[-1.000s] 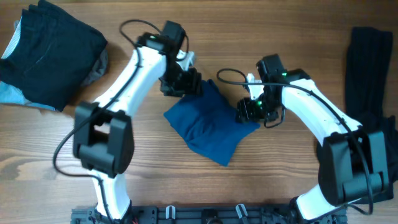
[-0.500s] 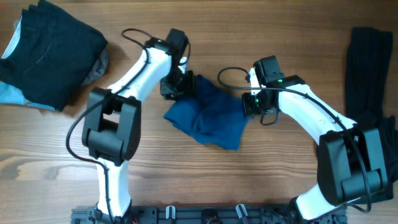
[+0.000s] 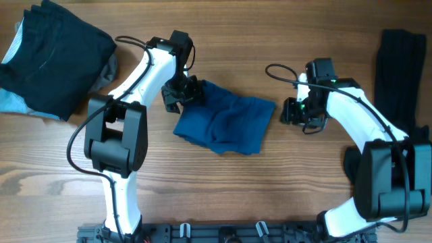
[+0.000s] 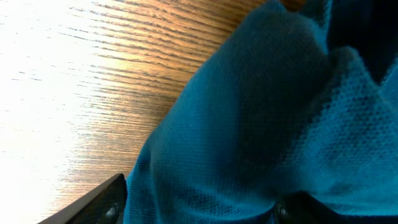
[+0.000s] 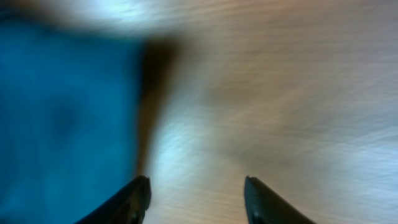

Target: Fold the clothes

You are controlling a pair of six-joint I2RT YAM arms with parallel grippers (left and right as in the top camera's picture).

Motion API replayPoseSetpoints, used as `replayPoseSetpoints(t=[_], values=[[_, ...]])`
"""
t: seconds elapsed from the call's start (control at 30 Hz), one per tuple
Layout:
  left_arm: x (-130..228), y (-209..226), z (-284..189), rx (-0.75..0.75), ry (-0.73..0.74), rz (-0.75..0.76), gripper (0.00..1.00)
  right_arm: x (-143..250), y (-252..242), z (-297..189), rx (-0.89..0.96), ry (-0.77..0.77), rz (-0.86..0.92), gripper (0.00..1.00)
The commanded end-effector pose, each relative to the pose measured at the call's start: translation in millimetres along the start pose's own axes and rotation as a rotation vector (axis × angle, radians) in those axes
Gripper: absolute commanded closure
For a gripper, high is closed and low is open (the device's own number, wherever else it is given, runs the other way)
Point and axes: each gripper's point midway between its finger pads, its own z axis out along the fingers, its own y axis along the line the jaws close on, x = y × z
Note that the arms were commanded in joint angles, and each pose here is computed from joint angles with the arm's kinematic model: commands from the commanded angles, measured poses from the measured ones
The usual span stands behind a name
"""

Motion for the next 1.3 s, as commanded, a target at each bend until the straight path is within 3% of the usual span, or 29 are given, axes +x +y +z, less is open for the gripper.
replayPoseSetpoints(t=[0.0, 0.17, 0.5, 0.57, 0.67, 0.7, 0.73, 0.77, 0.83, 0.9, 1.03, 1.27], values=[[-9, 41, 22, -0.175, -0.006, -0.053, 0.25, 28, 59, -14, -0.274, 0.102, -0.046, 0.41], [-7, 42, 22, -0.180, 0.002, -0.054, 0.24, 62, 58, 10, -0.259, 0.180, -0.080, 0.39], [-6, 43, 22, -0.183, 0.006, -0.054, 0.22, 76, 58, 45, -0.353, 0.145, -0.021, 0.38], [-6, 43, 22, -0.183, 0.006, -0.054, 0.22, 77, 64, 43, -0.390, 0.150, -0.022, 0.45], [-6, 43, 22, -0.183, 0.007, -0.054, 0.22, 80, 73, 39, -0.448, 0.167, -0.025, 0.64], [-6, 43, 22, -0.183, 0.006, -0.054, 0.22, 81, 73, 38, -0.450, 0.169, -0.023, 0.74], [-6, 43, 22, -0.183, 0.007, -0.054, 0.22, 81, 73, 38, -0.450, 0.170, -0.023, 0.91], [-5, 43, 22, -0.184, 0.007, -0.055, 0.22, 81, 73, 38, -0.450, 0.169, -0.023, 0.96], [-4, 44, 22, -0.191, 0.011, -0.055, 0.23, 80, 71, 39, -0.438, 0.164, -0.026, 0.96], [-3, 49, 21, -0.217, 0.011, -0.056, 0.23, 76, 55, 46, -0.338, 0.138, -0.025, 0.96], [0, 68, 15, -0.319, 0.011, -0.056, 0.29, 68, -58, 47, 0.287, 0.033, 0.252, 0.96], [14, 71, 13, -0.336, 0.065, -0.063, 0.30, 54, -63, 45, 0.274, -0.008, 0.208, 0.95]])
